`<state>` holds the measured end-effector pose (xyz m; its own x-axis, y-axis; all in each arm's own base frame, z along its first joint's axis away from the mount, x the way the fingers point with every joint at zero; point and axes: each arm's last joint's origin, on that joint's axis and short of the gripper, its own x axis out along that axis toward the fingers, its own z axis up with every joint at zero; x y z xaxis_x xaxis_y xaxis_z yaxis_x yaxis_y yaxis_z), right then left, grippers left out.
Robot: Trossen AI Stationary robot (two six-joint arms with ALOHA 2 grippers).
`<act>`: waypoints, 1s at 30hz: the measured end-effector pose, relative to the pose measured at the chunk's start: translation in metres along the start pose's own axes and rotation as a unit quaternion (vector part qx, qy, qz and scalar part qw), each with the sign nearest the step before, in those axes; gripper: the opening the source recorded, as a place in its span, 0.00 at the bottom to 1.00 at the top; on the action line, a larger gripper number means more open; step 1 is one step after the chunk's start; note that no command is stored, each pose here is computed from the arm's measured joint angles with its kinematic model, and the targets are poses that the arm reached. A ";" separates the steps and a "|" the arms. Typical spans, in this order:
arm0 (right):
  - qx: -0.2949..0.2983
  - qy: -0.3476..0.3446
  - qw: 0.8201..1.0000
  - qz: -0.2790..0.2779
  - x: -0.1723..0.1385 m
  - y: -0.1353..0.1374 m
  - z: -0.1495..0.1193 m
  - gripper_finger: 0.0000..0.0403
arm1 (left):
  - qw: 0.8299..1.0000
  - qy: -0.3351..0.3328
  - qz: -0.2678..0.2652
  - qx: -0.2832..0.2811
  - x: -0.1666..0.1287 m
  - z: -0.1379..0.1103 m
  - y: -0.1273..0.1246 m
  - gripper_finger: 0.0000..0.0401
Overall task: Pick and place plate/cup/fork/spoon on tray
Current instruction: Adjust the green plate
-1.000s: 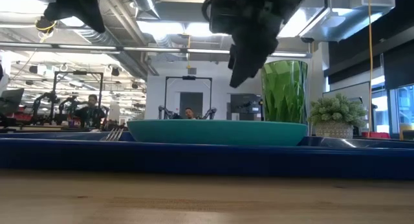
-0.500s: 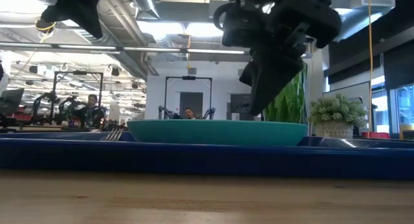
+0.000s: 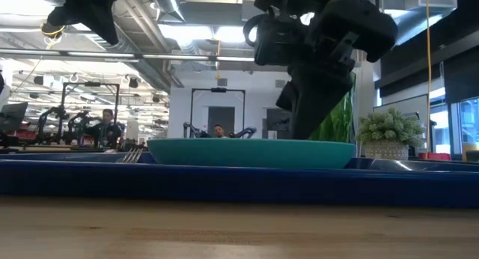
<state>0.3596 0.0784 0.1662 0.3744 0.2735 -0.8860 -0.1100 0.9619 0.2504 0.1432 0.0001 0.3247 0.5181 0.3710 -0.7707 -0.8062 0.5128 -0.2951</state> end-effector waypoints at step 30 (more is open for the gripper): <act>-0.010 -0.008 0.999 0.049 0.026 0.002 0.003 0.00 | 0.999 0.011 0.019 0.023 0.000 -0.002 0.004 0.00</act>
<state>0.3715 0.0877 0.1448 0.3762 0.3659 -0.8512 -0.1644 0.9305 0.3273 0.1391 0.0004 0.3224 0.4797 0.3743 -0.7936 -0.8113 0.5337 -0.2387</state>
